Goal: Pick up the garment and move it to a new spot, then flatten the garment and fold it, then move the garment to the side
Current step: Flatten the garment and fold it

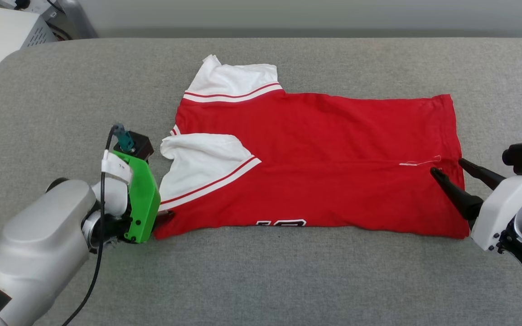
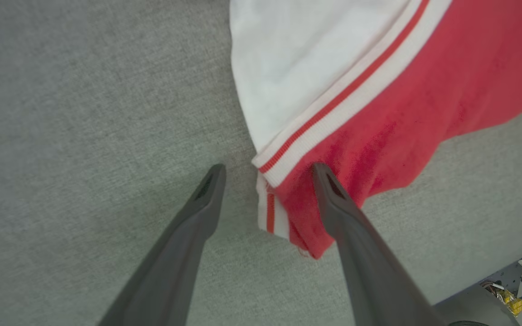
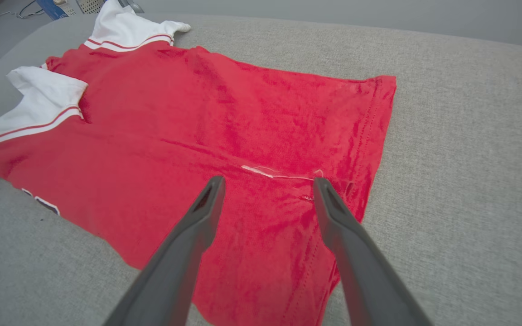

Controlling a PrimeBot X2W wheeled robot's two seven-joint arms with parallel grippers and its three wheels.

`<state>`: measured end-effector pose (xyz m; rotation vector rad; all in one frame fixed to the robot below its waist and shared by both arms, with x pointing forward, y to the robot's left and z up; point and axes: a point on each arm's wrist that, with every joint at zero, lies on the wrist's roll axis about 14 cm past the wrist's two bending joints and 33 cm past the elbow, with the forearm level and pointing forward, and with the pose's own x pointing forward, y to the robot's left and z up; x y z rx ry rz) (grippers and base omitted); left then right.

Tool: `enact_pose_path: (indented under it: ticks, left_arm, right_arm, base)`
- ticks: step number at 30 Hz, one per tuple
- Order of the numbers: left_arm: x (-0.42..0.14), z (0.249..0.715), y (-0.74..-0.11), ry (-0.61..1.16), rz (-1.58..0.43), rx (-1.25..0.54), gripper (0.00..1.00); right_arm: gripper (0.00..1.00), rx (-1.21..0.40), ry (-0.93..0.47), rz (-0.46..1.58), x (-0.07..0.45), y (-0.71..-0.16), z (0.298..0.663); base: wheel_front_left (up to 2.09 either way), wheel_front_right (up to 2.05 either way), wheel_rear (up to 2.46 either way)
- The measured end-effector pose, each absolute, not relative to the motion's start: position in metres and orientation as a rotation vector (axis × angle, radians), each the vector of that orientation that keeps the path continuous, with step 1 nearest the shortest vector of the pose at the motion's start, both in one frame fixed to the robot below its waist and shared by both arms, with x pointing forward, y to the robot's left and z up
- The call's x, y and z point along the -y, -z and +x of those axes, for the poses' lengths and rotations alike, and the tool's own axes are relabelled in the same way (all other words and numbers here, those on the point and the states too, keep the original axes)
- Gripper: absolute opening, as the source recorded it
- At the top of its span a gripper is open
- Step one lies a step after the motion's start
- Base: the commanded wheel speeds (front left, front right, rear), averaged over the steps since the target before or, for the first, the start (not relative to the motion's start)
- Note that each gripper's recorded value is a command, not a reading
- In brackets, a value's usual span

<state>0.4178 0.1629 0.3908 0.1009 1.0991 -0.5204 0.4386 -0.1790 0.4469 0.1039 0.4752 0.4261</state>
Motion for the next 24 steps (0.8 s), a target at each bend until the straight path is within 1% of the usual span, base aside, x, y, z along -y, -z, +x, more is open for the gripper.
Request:
enact_pose_path:
  ticks: [4, 8, 9, 10, 15, 21, 24]
  left_arm:
    - [-0.165, 0.406, -0.367, 0.508, 0.087, -1.176, 1.0]
    - [-0.164, 0.403, -0.358, 0.514, 0.1, -1.207, 1.0]
    - [-0.164, 0.403, -0.358, 0.512, 0.094, -1.209, 0.82]
    - [-0.164, 0.403, -0.358, 0.511, 0.085, -1.211, 0.0]
    - [-0.155, 0.403, -0.364, 0.525, 0.045, -1.169, 0.0]
    - [-0.154, 0.408, -0.383, 0.548, 0.082, -1.049, 0.0]
    - [-0.153, 0.414, -0.398, 0.561, 0.086, -0.981, 0.0]
  right_arm:
    - [1.0, -0.494, -0.421, 0.113, 0.178, -0.44, 0.437]
    - [1.0, -0.498, -0.411, 0.116, 0.181, -0.439, 0.437]
    - [1.0, -0.498, -0.408, 0.114, 0.182, -0.439, 0.437]
    - [1.0, -0.497, -0.405, 0.114, 0.183, -0.44, 0.437]
    - [1.0, -0.464, -0.407, 0.092, 0.185, -0.451, 0.44]
    - [1.0, -0.432, -0.406, -0.02, 0.2, -0.48, 0.449]
    - [1.0, -0.466, -0.401, -0.071, 0.209, -0.49, 0.451]
  base:
    - [0.0, 0.0, 0.0]
    - [0.0, 0.0, 0.0]
    - [0.0, 0.0, 0.0]
    - [0.0, 0.0, 0.0]
    - [0.0, 0.0, 0.0]
    - [0.0, 0.0, 0.0]
    - [0.0, 0.0, 0.0]
